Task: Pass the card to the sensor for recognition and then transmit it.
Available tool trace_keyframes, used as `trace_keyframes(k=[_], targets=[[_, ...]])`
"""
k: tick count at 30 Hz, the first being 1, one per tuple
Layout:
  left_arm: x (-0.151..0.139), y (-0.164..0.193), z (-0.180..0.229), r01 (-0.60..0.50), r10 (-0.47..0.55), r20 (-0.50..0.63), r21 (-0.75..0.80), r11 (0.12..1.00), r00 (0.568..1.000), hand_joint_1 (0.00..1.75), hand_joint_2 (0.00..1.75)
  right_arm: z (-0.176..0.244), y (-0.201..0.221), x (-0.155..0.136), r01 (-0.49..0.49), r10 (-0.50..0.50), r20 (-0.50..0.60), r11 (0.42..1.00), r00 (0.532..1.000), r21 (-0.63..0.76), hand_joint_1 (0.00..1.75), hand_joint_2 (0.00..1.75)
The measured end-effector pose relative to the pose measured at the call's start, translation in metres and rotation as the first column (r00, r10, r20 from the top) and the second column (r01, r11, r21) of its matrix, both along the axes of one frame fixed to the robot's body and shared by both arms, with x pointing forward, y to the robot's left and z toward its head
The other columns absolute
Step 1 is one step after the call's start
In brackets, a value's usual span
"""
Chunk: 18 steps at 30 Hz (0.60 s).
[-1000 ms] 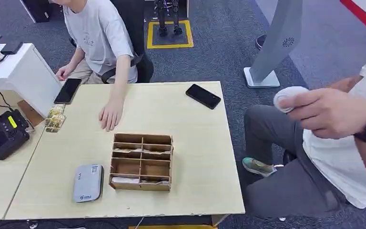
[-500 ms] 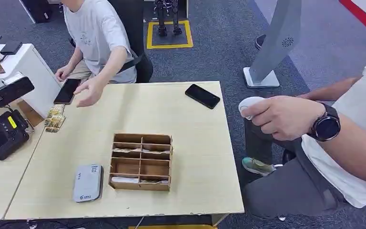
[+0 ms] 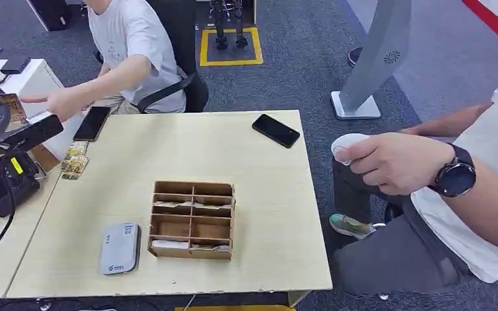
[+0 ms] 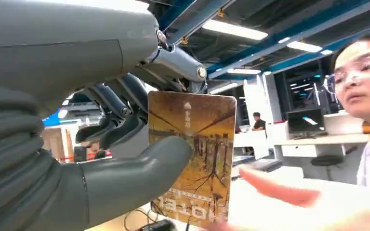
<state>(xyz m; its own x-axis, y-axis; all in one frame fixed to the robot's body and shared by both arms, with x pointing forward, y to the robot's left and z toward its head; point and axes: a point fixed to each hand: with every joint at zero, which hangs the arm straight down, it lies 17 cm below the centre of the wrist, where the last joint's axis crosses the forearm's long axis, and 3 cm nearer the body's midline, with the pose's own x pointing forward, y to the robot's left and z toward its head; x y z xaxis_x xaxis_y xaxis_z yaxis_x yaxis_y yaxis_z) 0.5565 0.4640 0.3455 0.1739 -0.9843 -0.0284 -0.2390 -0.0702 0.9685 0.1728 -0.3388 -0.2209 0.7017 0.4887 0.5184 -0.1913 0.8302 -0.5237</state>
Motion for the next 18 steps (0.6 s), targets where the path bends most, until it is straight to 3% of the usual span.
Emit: trace_keyframes(k=[18], targets=[[0.005,0.007,-0.023,-0.020,0.019,-0.049,-0.028,0.999,0.999,1.75,1.75,0.000,-0.005,0.000,-0.012,0.012,0.000,1.000,1.000,-0.014,0.00,1.75]])
